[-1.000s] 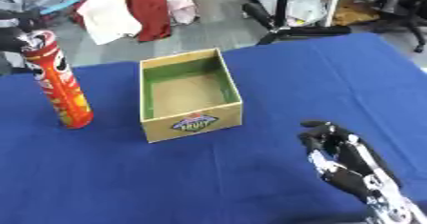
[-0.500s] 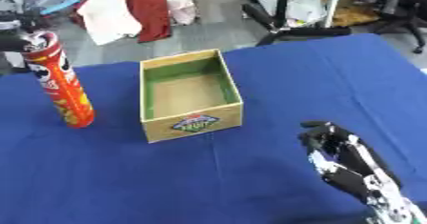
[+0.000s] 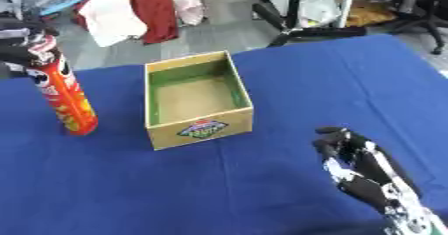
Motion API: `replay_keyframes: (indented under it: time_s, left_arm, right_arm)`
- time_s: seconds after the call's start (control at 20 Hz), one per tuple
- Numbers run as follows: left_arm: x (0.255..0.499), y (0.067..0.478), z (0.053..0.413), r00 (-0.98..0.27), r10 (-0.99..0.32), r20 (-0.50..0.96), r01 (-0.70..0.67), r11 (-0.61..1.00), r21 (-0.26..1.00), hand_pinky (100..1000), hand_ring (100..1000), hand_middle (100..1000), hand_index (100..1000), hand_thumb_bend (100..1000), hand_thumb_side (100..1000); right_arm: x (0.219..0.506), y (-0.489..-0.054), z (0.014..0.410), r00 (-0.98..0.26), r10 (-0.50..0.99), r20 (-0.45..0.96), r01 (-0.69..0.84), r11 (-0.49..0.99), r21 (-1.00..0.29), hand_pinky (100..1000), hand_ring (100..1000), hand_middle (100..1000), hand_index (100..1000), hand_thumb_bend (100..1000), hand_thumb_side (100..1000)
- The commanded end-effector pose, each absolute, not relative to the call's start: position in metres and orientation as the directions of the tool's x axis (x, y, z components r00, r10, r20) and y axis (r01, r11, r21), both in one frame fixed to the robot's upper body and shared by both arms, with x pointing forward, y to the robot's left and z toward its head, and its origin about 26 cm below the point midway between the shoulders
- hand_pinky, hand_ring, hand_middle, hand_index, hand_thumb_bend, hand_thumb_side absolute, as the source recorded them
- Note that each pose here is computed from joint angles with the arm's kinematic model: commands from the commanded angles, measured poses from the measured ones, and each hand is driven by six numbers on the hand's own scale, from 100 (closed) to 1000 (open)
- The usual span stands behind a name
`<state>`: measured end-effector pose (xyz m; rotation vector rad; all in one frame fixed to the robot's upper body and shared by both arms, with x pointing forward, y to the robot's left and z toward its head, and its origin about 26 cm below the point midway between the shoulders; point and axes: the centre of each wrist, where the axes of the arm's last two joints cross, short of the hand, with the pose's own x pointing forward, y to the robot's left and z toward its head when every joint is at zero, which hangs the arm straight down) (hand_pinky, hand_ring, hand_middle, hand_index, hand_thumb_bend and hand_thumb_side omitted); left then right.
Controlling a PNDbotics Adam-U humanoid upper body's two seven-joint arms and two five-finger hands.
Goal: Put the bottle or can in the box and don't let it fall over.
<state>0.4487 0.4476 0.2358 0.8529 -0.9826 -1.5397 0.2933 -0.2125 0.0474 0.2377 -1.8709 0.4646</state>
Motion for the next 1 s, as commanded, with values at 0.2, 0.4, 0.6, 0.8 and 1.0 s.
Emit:
replay_keyframes:
  time_s: [0.2,0.4,0.6,0.8,1.0]
  left_arm:
    - [0.4468,0.4512,0.2490,-0.172,-0.984,-0.050,0.396,-0.116,0.911,667,825,981,1000,100,584]
    - [0.4468,0.4510,0.2509,-0.177,-0.983,-0.046,0.401,-0.115,0.909,591,775,943,1000,100,393]
    - [0.4470,0.4508,0.2518,-0.176,-0.983,-0.041,0.412,-0.111,0.905,499,689,869,1000,100,266]
    - [0.4473,0.4502,0.2519,-0.175,-0.984,-0.033,0.419,-0.105,0.902,407,588,785,1000,100,263]
    - [0.4480,0.4490,0.2519,-0.177,-0.984,-0.026,0.424,-0.100,0.900,370,540,719,995,100,259]
  right_arm:
    - [0.2961,-0.2118,0.0540,-0.365,0.059,0.929,-0.383,0.900,-0.208,759,736,770,642,100,155]
    - [0.2960,-0.2118,0.0537,-0.364,0.060,0.929,-0.383,0.900,-0.208,759,736,770,642,100,154]
    - [0.2959,-0.2119,0.0534,-0.364,0.060,0.930,-0.383,0.900,-0.208,759,736,770,642,100,154]
    - [0.2959,-0.2119,0.0534,-0.363,0.060,0.930,-0.383,0.900,-0.208,759,736,770,642,100,154]
    - [0.2959,-0.2118,0.0535,-0.364,0.060,0.929,-0.384,0.900,-0.208,759,736,770,642,100,154]
